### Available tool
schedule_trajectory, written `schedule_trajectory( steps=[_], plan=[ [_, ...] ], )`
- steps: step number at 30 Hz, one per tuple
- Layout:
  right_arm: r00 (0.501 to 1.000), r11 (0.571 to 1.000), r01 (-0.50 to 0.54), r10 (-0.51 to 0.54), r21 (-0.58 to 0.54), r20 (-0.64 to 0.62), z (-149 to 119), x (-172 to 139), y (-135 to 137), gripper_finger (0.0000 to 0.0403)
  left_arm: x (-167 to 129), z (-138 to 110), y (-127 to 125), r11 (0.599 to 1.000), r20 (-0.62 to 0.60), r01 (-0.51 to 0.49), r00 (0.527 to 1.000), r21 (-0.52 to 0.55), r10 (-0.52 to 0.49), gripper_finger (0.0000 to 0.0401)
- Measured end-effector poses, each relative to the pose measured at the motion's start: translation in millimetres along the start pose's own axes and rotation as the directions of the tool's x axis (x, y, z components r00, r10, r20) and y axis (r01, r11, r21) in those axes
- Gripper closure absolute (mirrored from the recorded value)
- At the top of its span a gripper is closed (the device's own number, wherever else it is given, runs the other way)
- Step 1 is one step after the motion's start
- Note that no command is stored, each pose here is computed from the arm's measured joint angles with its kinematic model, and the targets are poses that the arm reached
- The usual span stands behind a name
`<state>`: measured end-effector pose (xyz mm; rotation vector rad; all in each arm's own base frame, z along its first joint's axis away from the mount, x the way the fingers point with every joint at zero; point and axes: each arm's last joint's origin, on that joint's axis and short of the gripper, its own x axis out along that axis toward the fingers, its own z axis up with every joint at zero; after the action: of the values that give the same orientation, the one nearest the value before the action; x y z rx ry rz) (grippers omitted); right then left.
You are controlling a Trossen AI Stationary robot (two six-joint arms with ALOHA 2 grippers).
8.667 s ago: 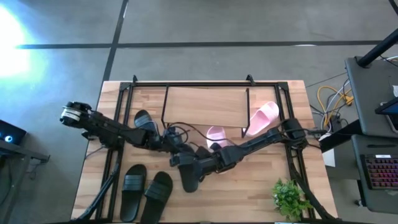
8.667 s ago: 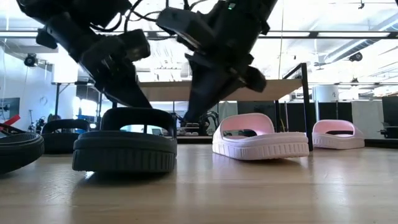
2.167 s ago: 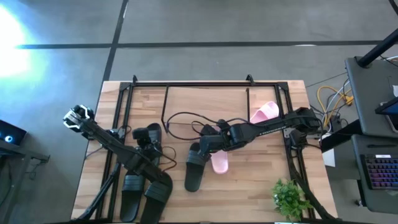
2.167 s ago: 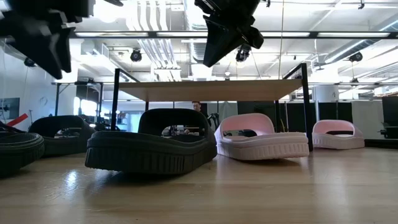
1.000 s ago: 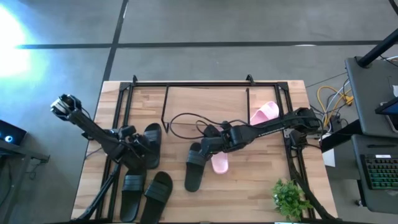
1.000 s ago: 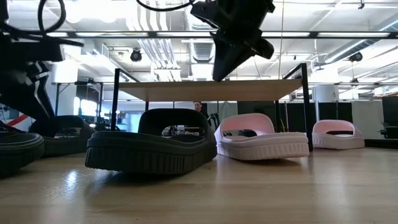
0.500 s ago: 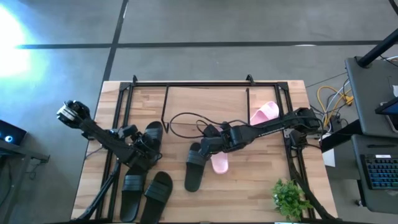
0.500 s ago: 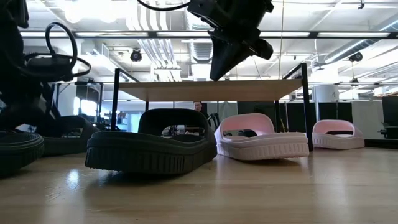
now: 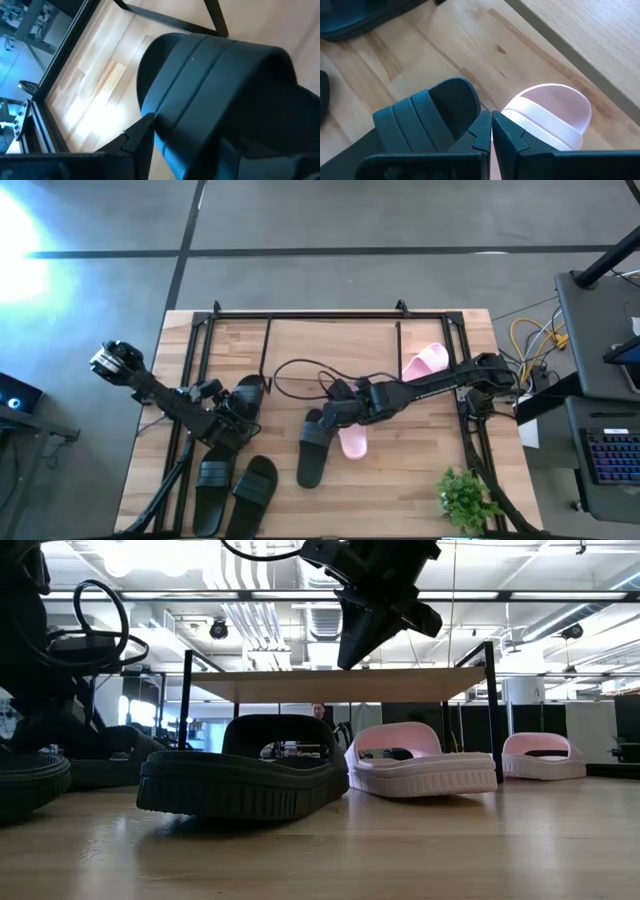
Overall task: Pick and place slides into the shelf
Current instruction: Put the black slides under the shelf
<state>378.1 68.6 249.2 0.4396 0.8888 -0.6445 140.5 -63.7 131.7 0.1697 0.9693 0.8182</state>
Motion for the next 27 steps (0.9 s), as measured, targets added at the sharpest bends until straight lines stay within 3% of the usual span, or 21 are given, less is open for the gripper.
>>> schedule_trajectory(
  steps=[3, 11, 17, 22, 27],
  plan=[
    [1.0, 1.0, 0.0, 0.0, 0.018, 0.0, 0, 0, 0, 0.0394, 1, 1, 1, 1.0, 0.005, -0.01, 1.0, -0.003, 0.01, 0.0291],
    [1.0, 1.0, 0.001, -0.001, 0.027, -0.001, 0, 0, 0, 0.0394, 1, 2, 1, 1.0, 0.028, -0.024, 0.999, -0.002, 0.024, 0.0394],
    [1.0, 1.0, 0.001, -0.001, 0.025, -0.001, 0, 0, 0, 0.0394, -5, 9, -2, 0.997, -0.044, 0.031, 0.999, 0.069, -0.028, 0.0399],
    [1.0, 1.0, 0.002, -0.002, 0.015, -0.001, 0, 0, 0, 0.0394, -31, 37, 2, 0.977, -0.064, 0.074, 0.996, 0.198, -0.063, 0.04],
    [1.0, 1.0, 0.001, -0.001, -0.016, -0.001, 0, 0, 0, 0.0394, -59, 65, 10, 0.932, -0.163, 0.238, 0.966, 0.275, -0.199, 0.04]
  ],
)
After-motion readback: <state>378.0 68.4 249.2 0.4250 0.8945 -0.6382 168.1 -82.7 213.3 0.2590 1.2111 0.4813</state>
